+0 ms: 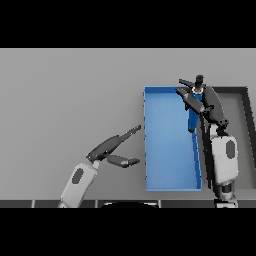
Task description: Pick up the blue pipe and place it into the blue bin.
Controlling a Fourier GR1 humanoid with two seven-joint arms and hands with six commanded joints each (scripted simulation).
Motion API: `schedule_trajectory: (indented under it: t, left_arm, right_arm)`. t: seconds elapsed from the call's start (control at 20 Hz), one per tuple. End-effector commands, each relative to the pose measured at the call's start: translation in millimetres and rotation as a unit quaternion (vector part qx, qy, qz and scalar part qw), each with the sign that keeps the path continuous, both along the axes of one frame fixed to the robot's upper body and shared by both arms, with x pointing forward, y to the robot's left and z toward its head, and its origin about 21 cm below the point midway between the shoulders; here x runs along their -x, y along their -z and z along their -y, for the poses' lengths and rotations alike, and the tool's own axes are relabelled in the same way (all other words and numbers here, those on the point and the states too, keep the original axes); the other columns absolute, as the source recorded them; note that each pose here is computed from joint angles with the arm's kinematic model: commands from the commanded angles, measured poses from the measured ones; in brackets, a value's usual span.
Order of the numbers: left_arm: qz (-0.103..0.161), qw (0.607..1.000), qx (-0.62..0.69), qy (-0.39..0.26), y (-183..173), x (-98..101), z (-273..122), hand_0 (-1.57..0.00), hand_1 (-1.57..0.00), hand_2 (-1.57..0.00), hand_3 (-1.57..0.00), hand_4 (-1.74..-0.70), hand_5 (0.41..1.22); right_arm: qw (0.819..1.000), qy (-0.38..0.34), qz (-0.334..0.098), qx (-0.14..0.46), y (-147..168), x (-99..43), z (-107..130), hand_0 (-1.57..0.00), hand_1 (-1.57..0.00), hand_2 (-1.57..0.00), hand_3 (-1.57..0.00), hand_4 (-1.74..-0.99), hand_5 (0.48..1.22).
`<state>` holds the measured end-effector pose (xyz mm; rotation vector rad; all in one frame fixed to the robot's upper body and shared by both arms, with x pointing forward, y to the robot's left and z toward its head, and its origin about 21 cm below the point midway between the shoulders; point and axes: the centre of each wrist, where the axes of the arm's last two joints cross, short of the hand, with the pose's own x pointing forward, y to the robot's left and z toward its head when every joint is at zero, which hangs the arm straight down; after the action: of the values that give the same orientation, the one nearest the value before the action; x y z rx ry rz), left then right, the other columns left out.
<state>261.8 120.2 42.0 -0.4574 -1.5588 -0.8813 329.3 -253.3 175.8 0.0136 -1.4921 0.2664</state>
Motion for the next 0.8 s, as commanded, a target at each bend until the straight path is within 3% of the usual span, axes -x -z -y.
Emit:
schedule_trajectory:
  t: [0.0,0.3,0.4,0.5,0.55,0.6,0.65,0.75]
  left_arm:
    - [0.002,1.000,-0.003,-0.003,2.5,0.7,-1.5,0.00,0.00,0.00,0.00,-0.93,0.464]
    - [0.010,1.000,-0.008,-0.009,-0.5,-3.2,-0.5,0.00,0.00,0.00,0.00,-0.92,0.476]
    - [0.014,1.000,-0.001,-0.011,0.3,-1.6,-3.8,0.00,0.00,0.00,0.00,-0.92,0.480]
    - [0.011,1.000,-0.005,-0.006,0.1,0.7,0.3,0.00,0.00,0.00,0.00,-0.92,0.484]
    - [0.010,1.000,-0.012,-0.011,0.7,-0.8,2.4,0.00,0.00,0.00,0.00,-0.92,0.486]
    - [0.011,1.000,-0.011,-0.011,-0.6,-1.5,1.2,0.00,0.00,0.00,0.00,-0.92,0.489]
    - [0.010,1.000,-0.009,-0.010,-1.8,-2.2,4.5,0.00,0.00,0.00,0.00,-0.92,0.491]
    - [0.011,1.000,-0.007,-0.011,-1.6,-1.4,2.9,0.00,0.00,0.00,0.00,-0.92,0.493]
  right_arm:
    - [1.000,0.016,-0.017,-0.002,9.3,2.5,3.2,-1.57,-1.57,-1.57,-1.57,-1.500,1.221]
    - [0.990,0.058,-0.126,-0.006,52.6,16.0,7.1,-1.57,-1.57,-1.57,-1.57,-1.497,1.221]
    - [0.985,0.063,-0.162,-0.005,60.4,19.9,6.9,-1.57,-1.57,-1.57,-1.01,-1.585,1.221]
    - [0.977,0.075,-0.201,-0.007,68.0,22.6,3.8,-1.57,-1.57,-1.57,-0.64,-1.641,1.221]
    - [0.973,0.080,-0.217,-0.009,69.3,22.5,3.7,-1.57,-1.57,-1.57,-0.51,-1.661,1.221]
    - [0.967,0.088,-0.237,-0.021,70.7,21.8,3.1,-1.57,-1.57,-1.57,-0.41,-1.677,1.171]
    - [0.962,0.096,-0.253,-0.023,71.7,18.7,0.6,-1.57,-1.57,-1.52,-0.45,-1.626,1.161]
    - [0.958,0.100,-0.267,-0.022,73.4,19.7,0.3,-1.08,-1.03,-0.99,-0.29,-1.469,1.148]
